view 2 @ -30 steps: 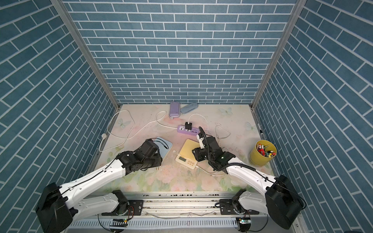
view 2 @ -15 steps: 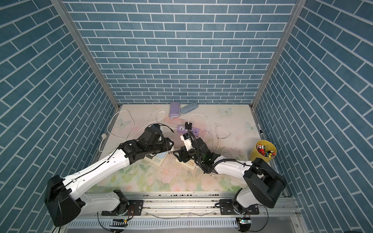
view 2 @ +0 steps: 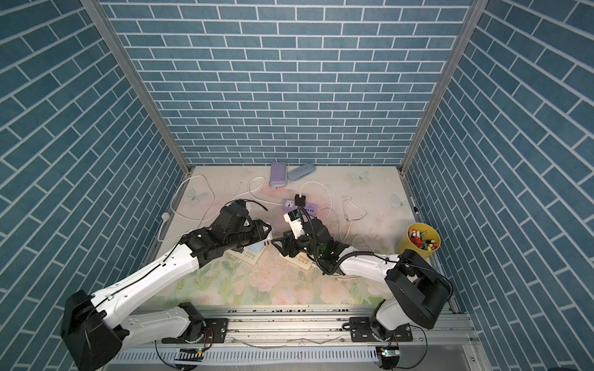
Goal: Charge the electronic scale
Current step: Pick up the plug from the center of the board.
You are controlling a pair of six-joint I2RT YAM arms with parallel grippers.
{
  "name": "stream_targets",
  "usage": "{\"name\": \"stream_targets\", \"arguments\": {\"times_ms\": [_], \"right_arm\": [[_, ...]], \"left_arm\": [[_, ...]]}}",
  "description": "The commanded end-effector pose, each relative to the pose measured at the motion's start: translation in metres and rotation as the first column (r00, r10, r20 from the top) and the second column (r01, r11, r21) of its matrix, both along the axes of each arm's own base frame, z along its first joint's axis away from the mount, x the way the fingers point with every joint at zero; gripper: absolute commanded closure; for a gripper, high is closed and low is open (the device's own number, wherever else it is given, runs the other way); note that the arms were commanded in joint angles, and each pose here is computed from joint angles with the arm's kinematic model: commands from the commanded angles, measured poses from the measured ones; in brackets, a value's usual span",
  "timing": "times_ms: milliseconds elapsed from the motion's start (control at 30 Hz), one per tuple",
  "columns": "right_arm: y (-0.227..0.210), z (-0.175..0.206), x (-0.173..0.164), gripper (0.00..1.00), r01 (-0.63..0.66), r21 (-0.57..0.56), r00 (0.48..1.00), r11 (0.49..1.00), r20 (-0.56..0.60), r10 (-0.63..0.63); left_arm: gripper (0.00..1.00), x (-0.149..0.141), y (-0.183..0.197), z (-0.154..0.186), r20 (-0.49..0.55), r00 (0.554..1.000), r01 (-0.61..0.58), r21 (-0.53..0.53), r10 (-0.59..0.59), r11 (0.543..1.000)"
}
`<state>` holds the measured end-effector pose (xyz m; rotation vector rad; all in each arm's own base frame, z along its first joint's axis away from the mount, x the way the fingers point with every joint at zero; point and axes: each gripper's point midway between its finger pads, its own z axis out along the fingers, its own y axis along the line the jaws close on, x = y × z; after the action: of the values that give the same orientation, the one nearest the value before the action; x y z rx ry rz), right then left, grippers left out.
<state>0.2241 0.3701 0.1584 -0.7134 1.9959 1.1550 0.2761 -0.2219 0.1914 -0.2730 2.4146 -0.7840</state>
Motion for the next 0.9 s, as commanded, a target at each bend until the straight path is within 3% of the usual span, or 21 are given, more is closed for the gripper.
{"name": "stream_targets", "arguments": {"times_ms": [0,300,567,667,867], "right_arm": [[0.012,0.022,-0.021,0.32,-0.08,0.078,0.997,0.994,0.017,0.079],[0.017,0.047,-0.015,0.3,-0.057,0.118,0.996,0.991,0.077,0.048],[0.028,0.039,0.0,0.34,-0.015,0.084,0.999,0.996,0.05,0.011],[0.033,0.04,0.003,0.44,-0.021,0.105,0.999,0.994,0.045,0.016],[0.043,0.032,0.002,0.76,-0.058,0.095,0.998,0.994,0.029,0.055]], "left_arm": [[0.72,0.005,0.001,0.006,0.023,1.0,-0.01,-0.038,0.011,0.999],[0.72,0.003,0.0,0.002,0.015,1.0,-0.009,-0.066,0.01,0.998],[0.72,-0.001,-0.004,0.003,0.012,1.0,0.003,-0.105,-0.002,0.994],[0.72,-0.003,-0.004,0.002,0.008,1.0,0.008,-0.117,-0.007,0.993],[0.71,-0.009,-0.006,0.004,0.009,0.999,0.033,-0.135,-0.032,0.99]]}}
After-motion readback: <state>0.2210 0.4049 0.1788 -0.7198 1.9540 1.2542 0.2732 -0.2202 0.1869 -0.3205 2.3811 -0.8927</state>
